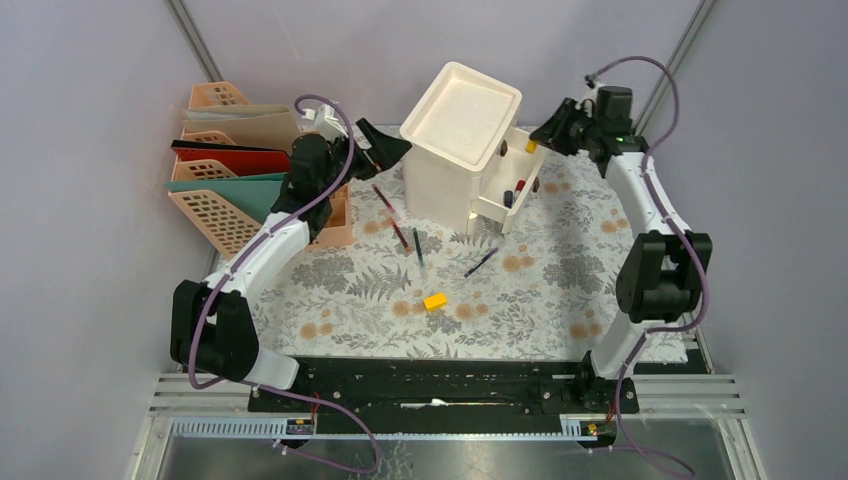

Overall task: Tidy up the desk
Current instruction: Place the stationery in the drawer.

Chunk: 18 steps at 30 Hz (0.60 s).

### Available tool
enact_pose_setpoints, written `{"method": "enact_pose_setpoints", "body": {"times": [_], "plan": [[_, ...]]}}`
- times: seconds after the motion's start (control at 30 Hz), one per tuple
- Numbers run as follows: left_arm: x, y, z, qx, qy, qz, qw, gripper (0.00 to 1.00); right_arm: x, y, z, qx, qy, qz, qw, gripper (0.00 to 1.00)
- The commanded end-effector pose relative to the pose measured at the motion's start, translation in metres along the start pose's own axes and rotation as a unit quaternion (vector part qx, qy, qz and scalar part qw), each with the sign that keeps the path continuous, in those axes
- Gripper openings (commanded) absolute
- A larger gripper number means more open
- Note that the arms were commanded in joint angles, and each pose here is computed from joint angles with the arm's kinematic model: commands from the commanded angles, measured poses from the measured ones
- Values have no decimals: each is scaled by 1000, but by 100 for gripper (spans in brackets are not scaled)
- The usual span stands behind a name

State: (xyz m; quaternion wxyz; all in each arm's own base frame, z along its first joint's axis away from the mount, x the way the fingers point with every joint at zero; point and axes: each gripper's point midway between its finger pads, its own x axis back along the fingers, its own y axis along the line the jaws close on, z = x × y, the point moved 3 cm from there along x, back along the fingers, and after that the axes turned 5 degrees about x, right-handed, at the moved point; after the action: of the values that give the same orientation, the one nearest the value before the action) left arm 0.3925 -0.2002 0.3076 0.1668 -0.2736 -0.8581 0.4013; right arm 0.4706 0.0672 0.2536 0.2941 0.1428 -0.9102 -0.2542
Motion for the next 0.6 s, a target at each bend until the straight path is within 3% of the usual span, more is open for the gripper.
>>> {"method": "enact_pose_setpoints", "body": {"times": [0.0, 0.17, 0.37, 0.47, 0.57], "plan": [[-3, -32, -11, -5, -23, 52, 998, 99, -35, 26, 16, 5, 42, -33, 999, 42], [-6, -34, 0, 1, -16, 49, 999, 99, -36, 30, 17, 31, 50, -48, 997, 67], [-17, -33, 5, 10, -7, 49, 999, 99, -16, 42, 1, 98, 21, -64, 993, 69], [-21, -36, 4, 7, -5, 50, 999, 99, -5, 38, 0, 140, 12, -56, 989, 57], [-24, -35, 5, 9, -4, 47, 999, 99, 0, 13, 6, 124, 15, -5, 992, 31]]}}
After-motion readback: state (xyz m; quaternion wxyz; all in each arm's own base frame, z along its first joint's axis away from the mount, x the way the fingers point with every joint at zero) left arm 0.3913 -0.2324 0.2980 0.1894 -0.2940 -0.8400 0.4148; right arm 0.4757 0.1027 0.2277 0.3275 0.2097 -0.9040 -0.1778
